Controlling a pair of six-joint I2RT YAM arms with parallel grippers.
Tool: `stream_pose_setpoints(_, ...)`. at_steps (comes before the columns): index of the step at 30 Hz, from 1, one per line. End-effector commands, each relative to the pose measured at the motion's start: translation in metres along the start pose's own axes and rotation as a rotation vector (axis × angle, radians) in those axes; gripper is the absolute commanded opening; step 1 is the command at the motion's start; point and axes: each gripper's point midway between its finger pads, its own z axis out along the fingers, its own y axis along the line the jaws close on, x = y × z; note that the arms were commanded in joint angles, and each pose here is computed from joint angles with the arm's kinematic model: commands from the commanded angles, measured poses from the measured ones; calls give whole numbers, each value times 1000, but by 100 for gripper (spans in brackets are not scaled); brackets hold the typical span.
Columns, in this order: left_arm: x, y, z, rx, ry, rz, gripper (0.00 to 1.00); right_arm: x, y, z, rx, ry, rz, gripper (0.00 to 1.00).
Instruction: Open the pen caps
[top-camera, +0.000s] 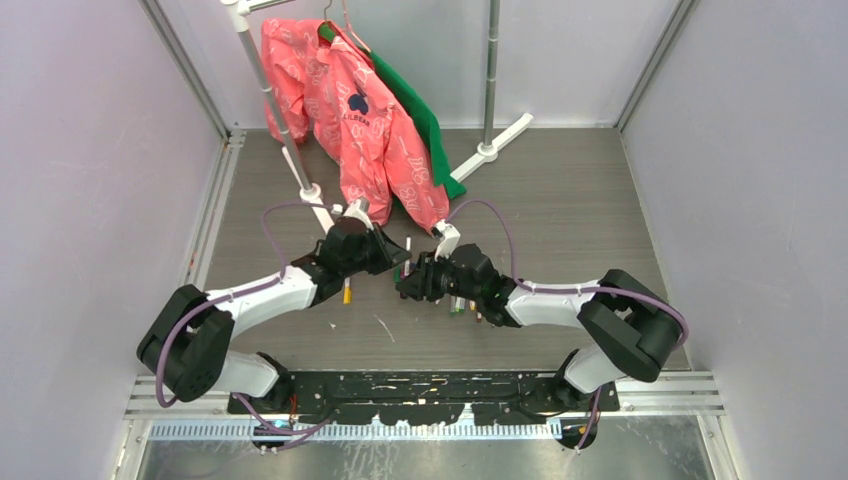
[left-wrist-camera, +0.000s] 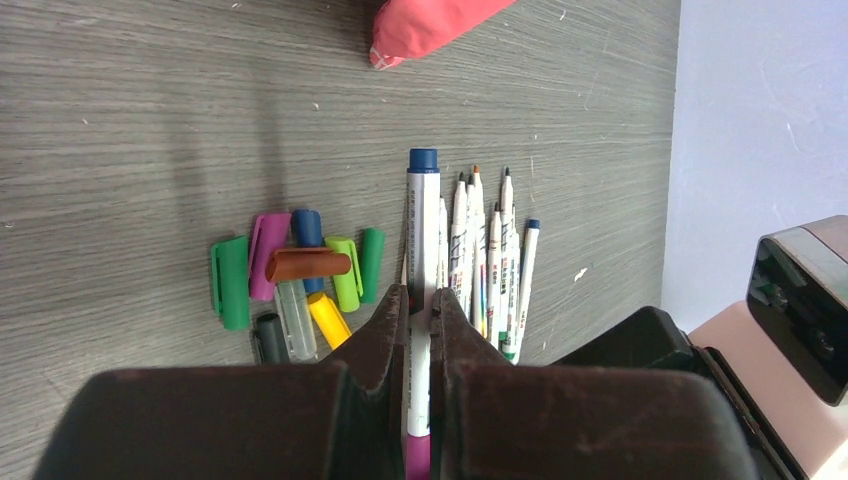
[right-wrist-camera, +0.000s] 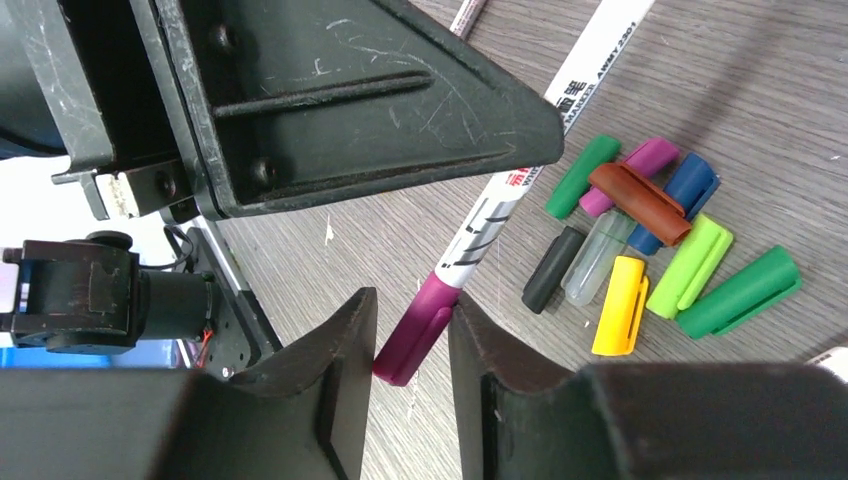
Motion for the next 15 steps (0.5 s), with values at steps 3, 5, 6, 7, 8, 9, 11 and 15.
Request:
stream_pose_setpoints(3,-7,-14,-2,64,-30,-13,0,-26,27,5,-88,-70,-17,24)
stream_pose_setpoints(5,-6,-13,-2,64,-29,-14,0,-26,27,5,-86,-69,-16,14)
stream_pose_setpoints(6,-6,-12,-2,65,-29,-15,0,-25,26,5,-84,-66,-16,11)
stream_pose_setpoints(7,-5,-12,-1,66,-28,-13,0,-25,26,5,-83,-65,-15,7)
stream_pose_setpoints(8,-4,-12,-1,68,-24,-9,0,-25,26,5,-82,-64,-16,3)
stream_pose_setpoints(9,-4,-12,-1,71,-19,-5,0,-24,26,5,-81,-62,-16,1)
stream_pose_setpoints(11,-2,-13,1,74,-5,2,5,-24,26,4,-80,-64,-16,1)
stream_pose_setpoints(15,3,-10,4,71,14,3,18,-24,27,3,-84,-60,-15,1)
